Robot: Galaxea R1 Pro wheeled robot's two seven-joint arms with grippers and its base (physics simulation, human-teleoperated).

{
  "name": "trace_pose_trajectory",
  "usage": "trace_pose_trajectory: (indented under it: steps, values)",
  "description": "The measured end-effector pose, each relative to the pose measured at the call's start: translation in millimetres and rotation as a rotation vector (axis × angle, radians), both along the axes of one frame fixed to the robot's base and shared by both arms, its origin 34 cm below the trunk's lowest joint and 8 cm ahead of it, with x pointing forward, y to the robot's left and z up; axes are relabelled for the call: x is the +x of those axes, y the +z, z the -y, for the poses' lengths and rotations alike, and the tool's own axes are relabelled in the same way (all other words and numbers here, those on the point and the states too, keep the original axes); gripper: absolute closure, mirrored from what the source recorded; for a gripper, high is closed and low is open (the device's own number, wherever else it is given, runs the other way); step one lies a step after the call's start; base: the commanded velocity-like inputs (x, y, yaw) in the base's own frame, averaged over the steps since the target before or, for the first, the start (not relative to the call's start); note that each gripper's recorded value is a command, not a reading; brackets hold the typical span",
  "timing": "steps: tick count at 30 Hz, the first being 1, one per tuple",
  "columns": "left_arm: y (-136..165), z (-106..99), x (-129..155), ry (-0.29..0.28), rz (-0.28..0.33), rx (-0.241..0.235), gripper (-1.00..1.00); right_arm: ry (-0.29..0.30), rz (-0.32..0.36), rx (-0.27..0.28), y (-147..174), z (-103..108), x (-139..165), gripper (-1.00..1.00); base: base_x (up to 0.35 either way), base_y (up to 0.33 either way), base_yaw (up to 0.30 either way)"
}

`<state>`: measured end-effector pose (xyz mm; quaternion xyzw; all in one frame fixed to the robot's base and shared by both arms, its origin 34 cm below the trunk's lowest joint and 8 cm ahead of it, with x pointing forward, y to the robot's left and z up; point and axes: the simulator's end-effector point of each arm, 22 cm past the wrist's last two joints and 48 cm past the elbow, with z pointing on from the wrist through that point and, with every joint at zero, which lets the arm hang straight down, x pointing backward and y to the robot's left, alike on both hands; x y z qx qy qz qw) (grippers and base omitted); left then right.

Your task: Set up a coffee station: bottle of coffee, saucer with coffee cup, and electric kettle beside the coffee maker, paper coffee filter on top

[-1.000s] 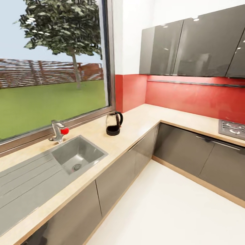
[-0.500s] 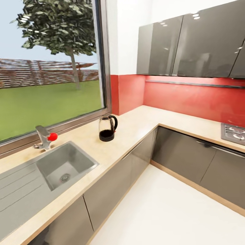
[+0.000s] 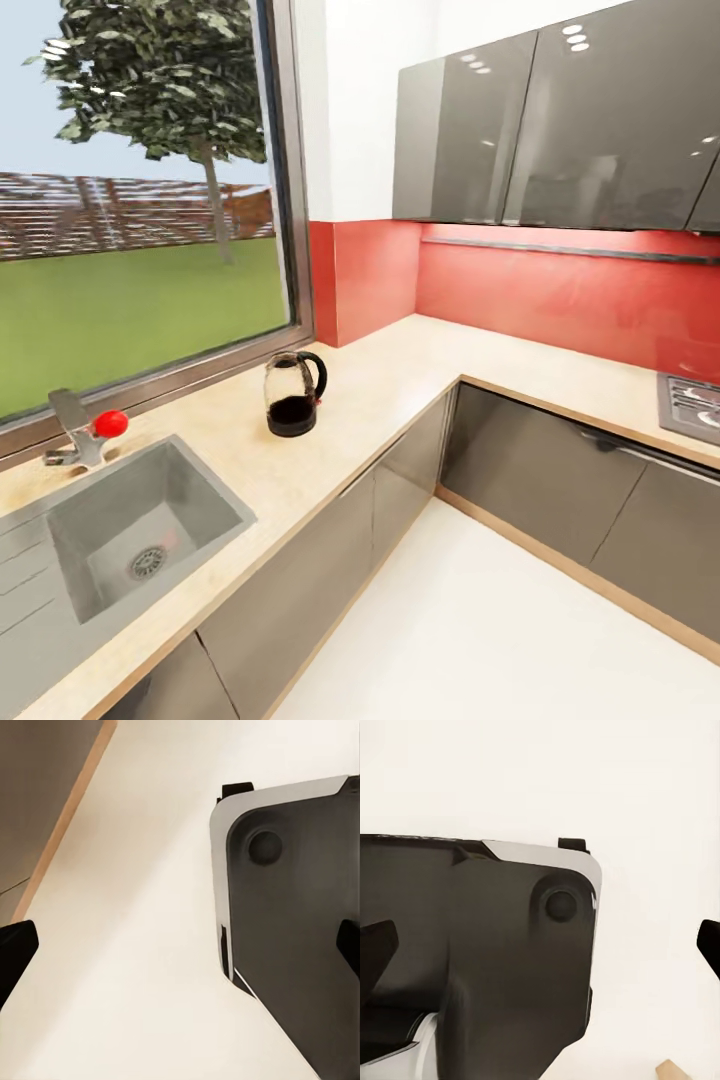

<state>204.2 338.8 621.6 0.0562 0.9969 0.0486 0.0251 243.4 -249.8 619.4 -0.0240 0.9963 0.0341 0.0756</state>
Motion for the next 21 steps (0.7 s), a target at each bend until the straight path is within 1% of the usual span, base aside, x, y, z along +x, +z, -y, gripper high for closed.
trace_pose_trajectory:
  steps: [21]
  values:
    - [-0.2, 1.4, 0.6, 0.002, 0.002, -0.002, -1.00, 0.000, 0.000, 0.000, 0.0, 0.0, 0.0, -1.00, 0.240, -0.239, 0.000]
